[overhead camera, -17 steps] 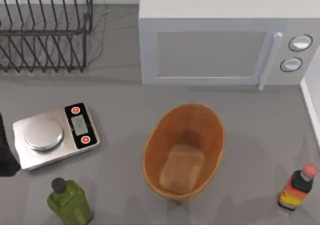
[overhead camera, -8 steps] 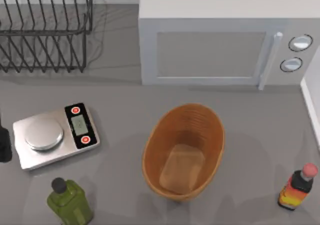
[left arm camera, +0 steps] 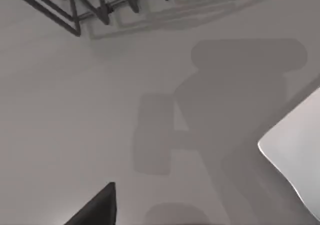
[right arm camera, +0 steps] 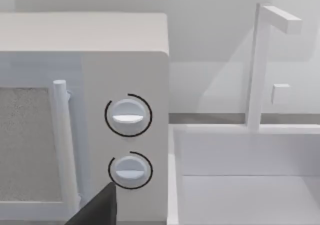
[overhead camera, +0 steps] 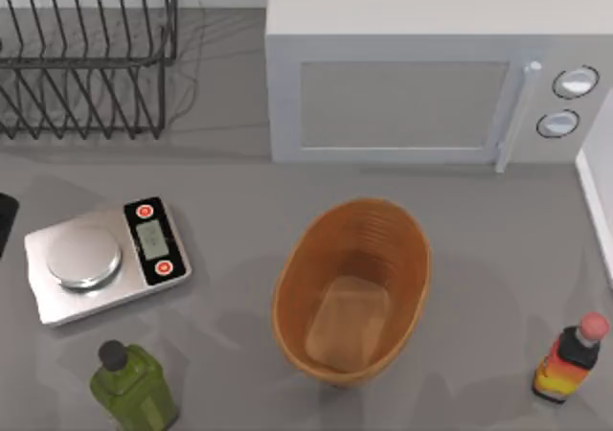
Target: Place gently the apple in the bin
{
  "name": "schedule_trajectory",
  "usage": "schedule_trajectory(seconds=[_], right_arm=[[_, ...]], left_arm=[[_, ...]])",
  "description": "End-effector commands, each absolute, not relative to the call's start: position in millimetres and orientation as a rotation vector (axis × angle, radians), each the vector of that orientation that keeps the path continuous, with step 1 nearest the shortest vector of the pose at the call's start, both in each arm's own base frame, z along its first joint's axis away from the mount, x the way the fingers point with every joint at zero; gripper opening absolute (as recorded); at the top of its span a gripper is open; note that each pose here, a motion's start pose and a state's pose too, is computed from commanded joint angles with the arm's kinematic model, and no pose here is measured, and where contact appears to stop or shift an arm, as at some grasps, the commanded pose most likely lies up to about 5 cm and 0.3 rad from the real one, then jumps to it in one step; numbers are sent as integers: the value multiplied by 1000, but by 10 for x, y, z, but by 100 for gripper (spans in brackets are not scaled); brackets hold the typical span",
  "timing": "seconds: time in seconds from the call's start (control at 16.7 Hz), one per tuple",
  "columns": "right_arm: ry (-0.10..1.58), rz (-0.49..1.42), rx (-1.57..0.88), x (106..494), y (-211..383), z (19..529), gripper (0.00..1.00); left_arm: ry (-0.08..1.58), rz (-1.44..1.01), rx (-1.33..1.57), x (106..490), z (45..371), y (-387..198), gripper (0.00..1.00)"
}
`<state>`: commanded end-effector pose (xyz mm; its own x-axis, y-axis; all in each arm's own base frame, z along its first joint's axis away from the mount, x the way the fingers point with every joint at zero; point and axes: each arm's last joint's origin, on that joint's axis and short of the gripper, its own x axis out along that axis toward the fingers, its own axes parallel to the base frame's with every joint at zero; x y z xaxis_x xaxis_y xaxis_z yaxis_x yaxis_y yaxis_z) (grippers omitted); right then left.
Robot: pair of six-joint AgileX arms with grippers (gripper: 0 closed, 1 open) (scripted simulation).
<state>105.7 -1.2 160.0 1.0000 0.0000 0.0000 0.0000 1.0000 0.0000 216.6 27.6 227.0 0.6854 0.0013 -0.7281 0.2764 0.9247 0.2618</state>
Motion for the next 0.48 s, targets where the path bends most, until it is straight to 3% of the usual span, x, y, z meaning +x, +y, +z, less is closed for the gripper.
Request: schedule_trajectory(seconds=[0.18, 0.48], right_arm=[[0, 0, 0, 1057, -12, 1600, 100], [0, 0, 0, 1057, -12, 1600, 100]], left_arm=[[1027, -203, 321, 2412, 2063, 509, 100], [1252, -237, 160, 2615, 1783, 938, 100]])
